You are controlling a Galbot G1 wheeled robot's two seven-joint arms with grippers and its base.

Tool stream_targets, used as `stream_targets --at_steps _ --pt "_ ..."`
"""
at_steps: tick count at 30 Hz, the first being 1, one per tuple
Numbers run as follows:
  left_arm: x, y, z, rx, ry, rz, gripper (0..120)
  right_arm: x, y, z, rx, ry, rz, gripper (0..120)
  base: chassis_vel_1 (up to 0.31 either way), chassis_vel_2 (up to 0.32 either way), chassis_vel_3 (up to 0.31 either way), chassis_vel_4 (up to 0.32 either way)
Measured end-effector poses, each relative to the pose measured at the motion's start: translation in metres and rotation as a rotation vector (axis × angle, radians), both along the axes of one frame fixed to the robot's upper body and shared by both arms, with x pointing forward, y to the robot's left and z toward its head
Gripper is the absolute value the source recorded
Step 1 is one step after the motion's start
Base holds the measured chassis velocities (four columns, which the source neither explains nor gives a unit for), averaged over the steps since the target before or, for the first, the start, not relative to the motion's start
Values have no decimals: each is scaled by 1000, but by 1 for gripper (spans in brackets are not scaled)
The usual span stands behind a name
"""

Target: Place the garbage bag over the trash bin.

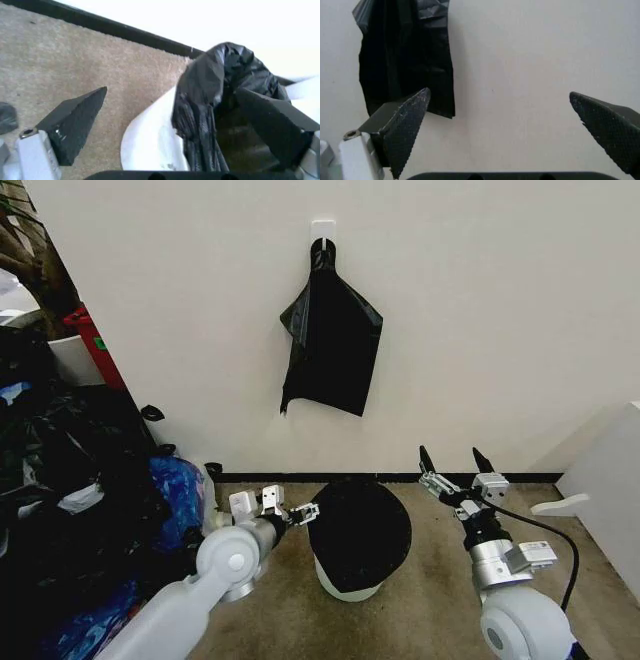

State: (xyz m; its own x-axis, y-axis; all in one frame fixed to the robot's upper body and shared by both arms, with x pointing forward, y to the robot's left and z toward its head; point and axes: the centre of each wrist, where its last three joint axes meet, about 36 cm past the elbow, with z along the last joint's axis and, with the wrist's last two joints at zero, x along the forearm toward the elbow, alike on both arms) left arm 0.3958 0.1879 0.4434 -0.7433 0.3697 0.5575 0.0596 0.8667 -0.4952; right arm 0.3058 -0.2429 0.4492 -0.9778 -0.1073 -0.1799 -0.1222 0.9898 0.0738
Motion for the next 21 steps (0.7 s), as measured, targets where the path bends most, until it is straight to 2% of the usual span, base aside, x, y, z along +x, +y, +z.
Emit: stream_targets --at_steps 6,10,12,21 --pt "-6 12 3 8 -7 23 100 -2 5 2 3 -4 2 100 0 0 0 0" --pt "-9 14 -1 -73 -70 -51 100 -6 6 0 3 -1 -1 100 0 0 0 0" --pt "-6 12 -6 -84 -79 -76 100 -7 8 -1 4 2 0 100 0 0 0 0" --pt "11 2 -18 -31 -67 -75 100 -11 10 -5 7 7 0 100 0 0 0 0"
